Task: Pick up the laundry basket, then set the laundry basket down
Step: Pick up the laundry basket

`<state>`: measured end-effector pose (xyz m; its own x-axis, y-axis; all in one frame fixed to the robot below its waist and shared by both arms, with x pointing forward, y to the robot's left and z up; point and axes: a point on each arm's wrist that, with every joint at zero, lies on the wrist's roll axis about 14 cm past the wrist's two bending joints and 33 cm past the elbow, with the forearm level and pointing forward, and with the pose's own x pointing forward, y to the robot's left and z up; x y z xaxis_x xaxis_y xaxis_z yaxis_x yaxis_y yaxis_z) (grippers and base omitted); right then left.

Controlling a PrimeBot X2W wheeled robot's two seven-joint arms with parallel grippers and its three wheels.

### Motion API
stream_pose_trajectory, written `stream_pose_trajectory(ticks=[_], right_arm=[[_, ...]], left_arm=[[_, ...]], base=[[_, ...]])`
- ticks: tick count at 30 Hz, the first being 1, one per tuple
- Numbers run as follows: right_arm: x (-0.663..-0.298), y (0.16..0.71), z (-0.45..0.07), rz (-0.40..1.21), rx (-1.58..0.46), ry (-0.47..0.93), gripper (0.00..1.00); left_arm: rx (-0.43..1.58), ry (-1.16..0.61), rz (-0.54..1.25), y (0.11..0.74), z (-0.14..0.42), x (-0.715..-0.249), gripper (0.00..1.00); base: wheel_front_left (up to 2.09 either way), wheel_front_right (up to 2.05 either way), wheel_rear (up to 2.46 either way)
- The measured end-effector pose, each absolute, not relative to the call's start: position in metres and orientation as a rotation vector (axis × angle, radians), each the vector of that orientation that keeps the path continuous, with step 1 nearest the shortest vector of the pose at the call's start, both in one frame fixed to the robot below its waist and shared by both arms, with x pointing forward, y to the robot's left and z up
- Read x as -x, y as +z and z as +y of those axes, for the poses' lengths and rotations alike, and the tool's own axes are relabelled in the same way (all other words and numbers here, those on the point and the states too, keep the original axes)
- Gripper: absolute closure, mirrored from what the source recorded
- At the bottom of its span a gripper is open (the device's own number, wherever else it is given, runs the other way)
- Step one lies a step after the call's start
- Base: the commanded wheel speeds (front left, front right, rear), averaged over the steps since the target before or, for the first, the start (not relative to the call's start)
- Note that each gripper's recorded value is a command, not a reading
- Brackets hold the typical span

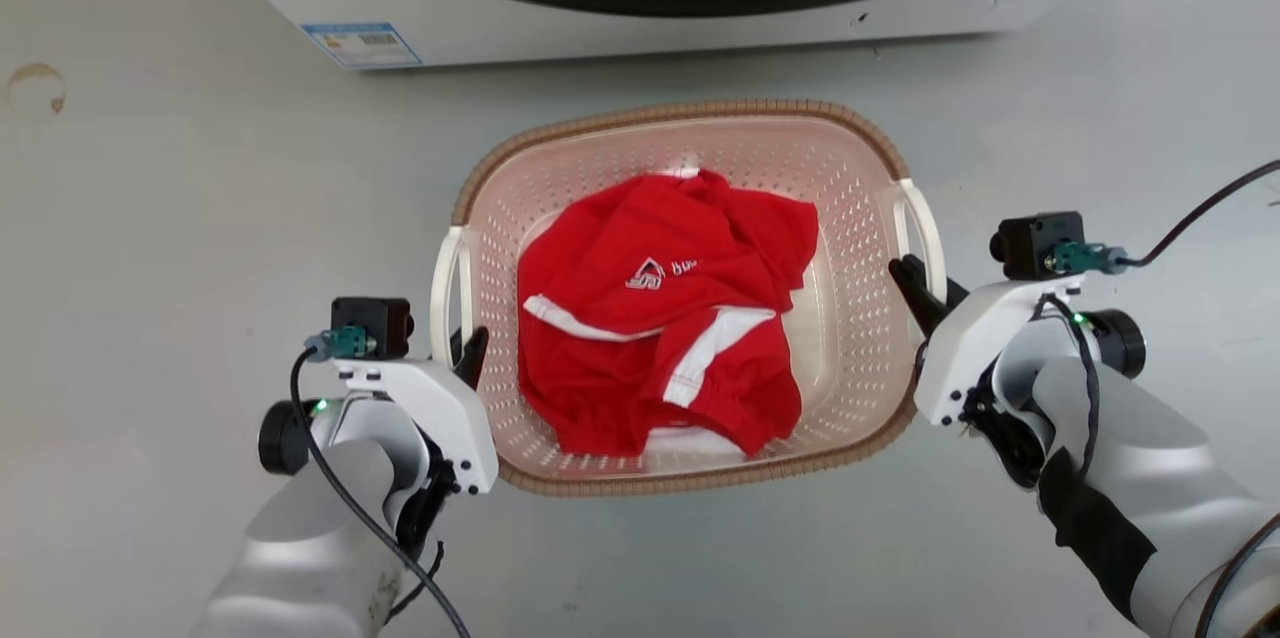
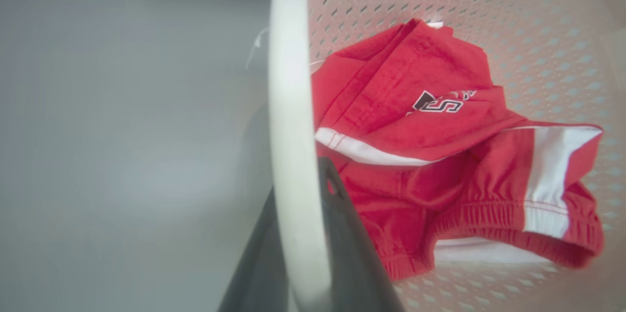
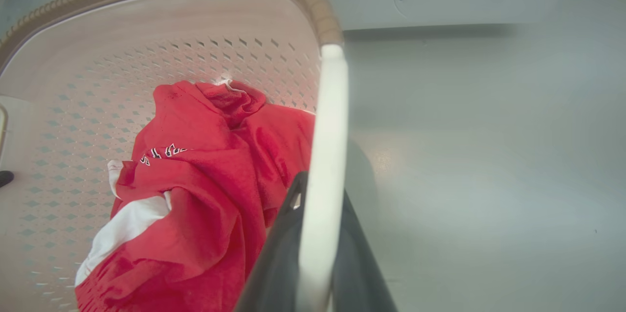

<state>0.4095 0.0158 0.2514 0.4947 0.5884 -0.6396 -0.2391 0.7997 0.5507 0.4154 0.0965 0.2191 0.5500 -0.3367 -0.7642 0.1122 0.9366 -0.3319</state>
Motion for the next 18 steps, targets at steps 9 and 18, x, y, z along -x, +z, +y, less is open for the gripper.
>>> stream_pose_trajectory(ticks=[9, 18], right_arm=[[-0.383, 0.277, 0.016, 0.917, -0.426, 0.512, 1.00], [-0.364, 0.301, 0.017, 0.889, -0.422, 0.517, 1.00]], left_arm=[[0.278, -0.255, 0.981, 0.242, 0.098, -0.386, 1.00], [0.259, -0.274, 0.987, 0.263, 0.098, -0.367, 1.00]], base=[[0.00, 0.00, 0.00], [0.00, 0.00, 0.00]])
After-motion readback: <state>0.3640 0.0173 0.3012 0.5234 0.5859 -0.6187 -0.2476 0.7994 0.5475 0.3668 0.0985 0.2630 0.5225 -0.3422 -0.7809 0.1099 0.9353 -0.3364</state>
